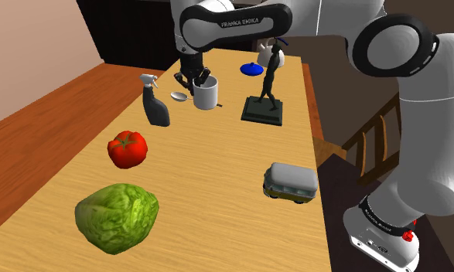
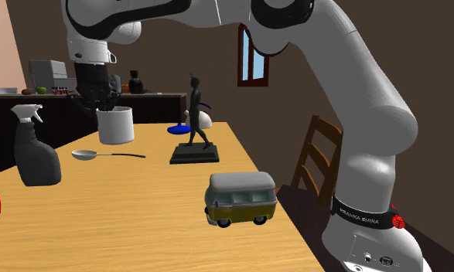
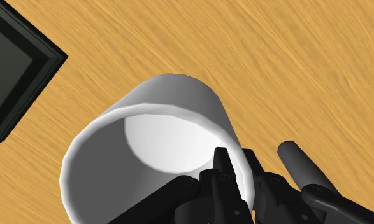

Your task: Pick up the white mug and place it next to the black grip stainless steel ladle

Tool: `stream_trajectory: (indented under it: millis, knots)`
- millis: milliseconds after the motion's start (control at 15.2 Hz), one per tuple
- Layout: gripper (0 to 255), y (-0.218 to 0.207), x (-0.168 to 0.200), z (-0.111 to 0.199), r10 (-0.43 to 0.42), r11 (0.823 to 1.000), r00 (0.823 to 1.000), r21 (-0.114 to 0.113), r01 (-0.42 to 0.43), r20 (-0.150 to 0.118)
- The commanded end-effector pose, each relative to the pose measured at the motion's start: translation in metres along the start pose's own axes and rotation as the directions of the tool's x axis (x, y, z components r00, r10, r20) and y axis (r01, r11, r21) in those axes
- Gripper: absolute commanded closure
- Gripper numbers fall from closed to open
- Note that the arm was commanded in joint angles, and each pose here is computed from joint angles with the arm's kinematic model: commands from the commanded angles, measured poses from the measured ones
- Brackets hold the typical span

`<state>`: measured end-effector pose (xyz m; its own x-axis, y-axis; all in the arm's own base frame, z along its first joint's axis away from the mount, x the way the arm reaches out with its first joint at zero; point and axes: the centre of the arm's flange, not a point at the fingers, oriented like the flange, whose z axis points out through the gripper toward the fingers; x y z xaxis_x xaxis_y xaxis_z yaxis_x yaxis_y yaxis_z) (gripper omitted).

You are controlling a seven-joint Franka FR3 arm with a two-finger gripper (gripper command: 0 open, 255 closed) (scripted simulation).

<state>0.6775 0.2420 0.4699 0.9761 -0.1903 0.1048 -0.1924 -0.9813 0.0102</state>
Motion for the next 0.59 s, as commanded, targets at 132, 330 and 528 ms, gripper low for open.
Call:
stream_trajectory:
  millis: [132, 330, 528]
  knots:
    - [255, 0.0, -0.003, 0.021, 0.0, 1.0, 1.0, 0.001, 0.0, -0.001]
    - [255, 0.0, -0.004, 0.037, 0.0, 1.0, 1.0, 0.001, 0.0, -0.001]
    - [255, 0.0, -0.006, 0.053, 0.0, 1.0, 1.0, 0.001, 0.0, -0.001]
